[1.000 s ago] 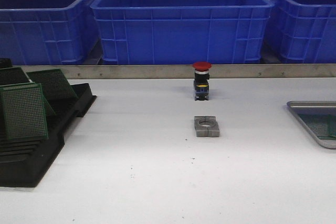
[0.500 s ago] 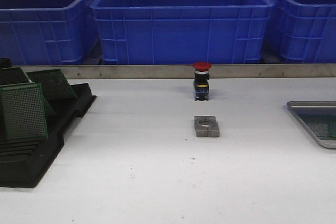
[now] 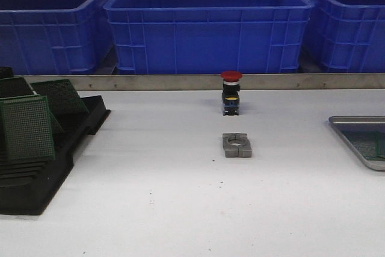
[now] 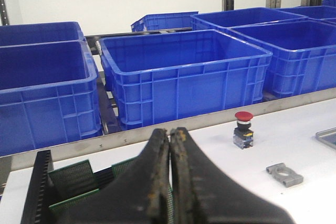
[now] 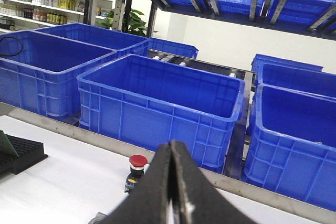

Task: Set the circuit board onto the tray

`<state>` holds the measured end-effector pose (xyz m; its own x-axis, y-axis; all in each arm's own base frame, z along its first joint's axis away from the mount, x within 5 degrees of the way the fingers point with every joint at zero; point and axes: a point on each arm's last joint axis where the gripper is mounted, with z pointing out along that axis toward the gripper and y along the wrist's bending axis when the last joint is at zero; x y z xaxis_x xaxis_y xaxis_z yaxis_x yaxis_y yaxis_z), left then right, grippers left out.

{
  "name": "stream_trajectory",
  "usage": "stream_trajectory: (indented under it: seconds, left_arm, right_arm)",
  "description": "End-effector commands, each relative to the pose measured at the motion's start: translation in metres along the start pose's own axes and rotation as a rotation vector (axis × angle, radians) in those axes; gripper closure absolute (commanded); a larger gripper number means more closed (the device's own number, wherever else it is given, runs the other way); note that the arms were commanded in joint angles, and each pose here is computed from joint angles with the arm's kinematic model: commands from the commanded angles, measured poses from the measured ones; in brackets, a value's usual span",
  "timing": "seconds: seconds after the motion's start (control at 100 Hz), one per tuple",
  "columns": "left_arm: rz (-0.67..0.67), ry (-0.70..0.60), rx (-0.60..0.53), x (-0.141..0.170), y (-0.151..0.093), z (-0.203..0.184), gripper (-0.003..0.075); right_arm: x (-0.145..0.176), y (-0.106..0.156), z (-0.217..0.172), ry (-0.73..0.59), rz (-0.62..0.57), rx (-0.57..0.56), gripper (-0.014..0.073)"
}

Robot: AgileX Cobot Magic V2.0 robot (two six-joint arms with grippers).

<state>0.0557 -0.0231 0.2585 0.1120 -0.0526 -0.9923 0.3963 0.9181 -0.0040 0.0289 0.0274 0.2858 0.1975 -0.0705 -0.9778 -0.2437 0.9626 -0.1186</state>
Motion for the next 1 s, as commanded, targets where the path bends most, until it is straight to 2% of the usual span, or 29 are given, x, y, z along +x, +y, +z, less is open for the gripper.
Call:
stream_trajectory:
  seconds: [0.0, 0.08, 0.27, 0.3, 0.47, 0.54, 0.64, 0.77, 0.99]
  left_arm:
    - [0.033, -0.007, -0.029, -0.005, 0.003, 0.001, 0.0737]
    - [0.112, -0.016, -0.075, -0.003, 0.007, 0.001, 0.0737]
    - [-0.036, -0.056, -0.079, 0.016, 0.007, 0.002, 0.0737]
    - [-0.088, -0.039, -0.077, 0.022, 0.006, 0.002, 0.0737]
    - [-0.163, 0.109, -0.15, 0.046, 0.008, -0.003, 0.0737]
    - [-0.152, 0.14, -0.2, 0.052, 0.01, -0.007, 0.0737]
    - [-0.109, 0.079, -0.27, 0.058, 0.014, -0.014, 0.0737]
    - [-0.072, 0.102, -0.354, 0.059, 0.018, -0.016, 0.0737]
    - [-0.052, 0.135, -0.389, 0.062, 0.02, -0.017, 0.0737]
  right_arm:
    - [-0.01, -0.003, -0.001, -0.042, 0.01, 0.033, 0.0657]
    - [-0.01, -0.003, -0.001, -0.042, 0.01, 0.033, 0.0657]
    - [-0.01, -0.003, -0.001, -0.042, 0.01, 0.033, 0.0657]
    - [-0.01, -0.003, -0.001, -0.042, 0.01, 0.033, 0.0657]
    - [-0.01, -0.003, -0.001, -0.042, 0.01, 0.033, 0.0657]
    - [-0.01, -0.003, -0.001, -0.042, 0.01, 0.033, 0.0657]
    - [-0.01, -0.003, -0.001, -0.042, 0.01, 0.033, 0.0657]
    - [-0.01, -0.003, 0.0, -0.041, 0.01, 0.032, 0.0657]
    - [-0.01, -0.003, 0.0, -0.041, 0.01, 0.032, 0.0657]
